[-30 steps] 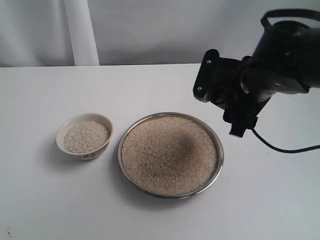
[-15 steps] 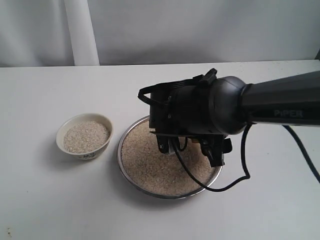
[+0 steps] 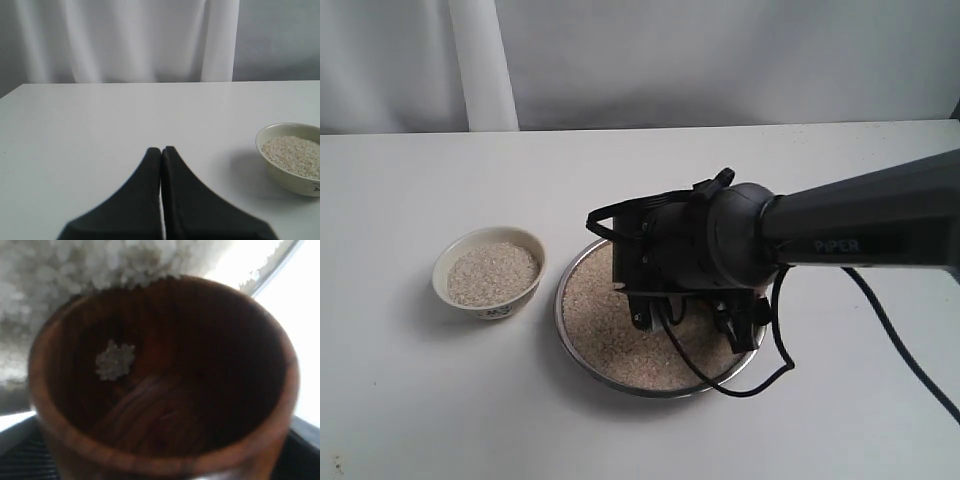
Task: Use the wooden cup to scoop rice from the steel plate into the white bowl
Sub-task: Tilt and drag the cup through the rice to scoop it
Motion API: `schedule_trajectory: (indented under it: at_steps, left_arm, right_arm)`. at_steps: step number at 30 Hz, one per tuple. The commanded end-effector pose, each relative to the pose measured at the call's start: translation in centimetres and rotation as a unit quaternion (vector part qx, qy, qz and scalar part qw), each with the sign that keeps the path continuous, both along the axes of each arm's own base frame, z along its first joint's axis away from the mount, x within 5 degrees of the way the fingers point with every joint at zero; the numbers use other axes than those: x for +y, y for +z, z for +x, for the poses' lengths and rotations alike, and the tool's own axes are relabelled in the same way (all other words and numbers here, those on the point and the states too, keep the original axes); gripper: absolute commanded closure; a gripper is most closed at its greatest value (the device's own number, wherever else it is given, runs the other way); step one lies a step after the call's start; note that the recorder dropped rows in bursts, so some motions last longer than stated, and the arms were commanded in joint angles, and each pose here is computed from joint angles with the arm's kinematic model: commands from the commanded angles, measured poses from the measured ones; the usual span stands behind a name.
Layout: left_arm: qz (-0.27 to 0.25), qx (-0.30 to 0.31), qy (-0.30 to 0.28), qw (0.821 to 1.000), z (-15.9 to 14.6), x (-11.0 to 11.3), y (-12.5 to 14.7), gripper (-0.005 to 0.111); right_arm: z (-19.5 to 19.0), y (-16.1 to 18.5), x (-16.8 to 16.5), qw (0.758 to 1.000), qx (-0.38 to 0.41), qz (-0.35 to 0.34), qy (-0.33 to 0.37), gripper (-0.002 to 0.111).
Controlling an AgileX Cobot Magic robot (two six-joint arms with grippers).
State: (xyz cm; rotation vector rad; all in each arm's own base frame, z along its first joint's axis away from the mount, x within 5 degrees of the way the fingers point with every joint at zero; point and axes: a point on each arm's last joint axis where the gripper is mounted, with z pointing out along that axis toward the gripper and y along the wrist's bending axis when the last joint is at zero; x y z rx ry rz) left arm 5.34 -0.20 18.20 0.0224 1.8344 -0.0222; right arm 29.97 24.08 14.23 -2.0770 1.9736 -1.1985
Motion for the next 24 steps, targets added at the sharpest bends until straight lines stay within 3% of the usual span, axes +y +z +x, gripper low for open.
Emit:
schedule_trajectory:
  at_steps: [1,8,17,24]
  left_arm:
    - [-0.002,-0.003,-0.001,1.000,0.0,0.0,0.0,0.107]
    - [-0.002,-0.003,-0.001,1.000,0.0,0.0,0.0,0.107]
    - [-0.002,-0.003,-0.001,1.000,0.0,0.0,0.0,0.107]
    - [-0.002,-0.003,-0.001,1.000,0.0,0.0,0.0,0.107]
  right_arm:
    - [0.2,-0.1,0.7,0.999,-0.010,0.034,0.009,0.108]
    - [0.0,-0.7,1.6,0.995,0.009,0.097,0.016,0.108]
    - [-0.1,-2.9,1.9,0.994,0.029,0.103,0.011,0.108]
    - [0.0,-3.5,2.7,0.988,0.027,0.150,0.016,0.108]
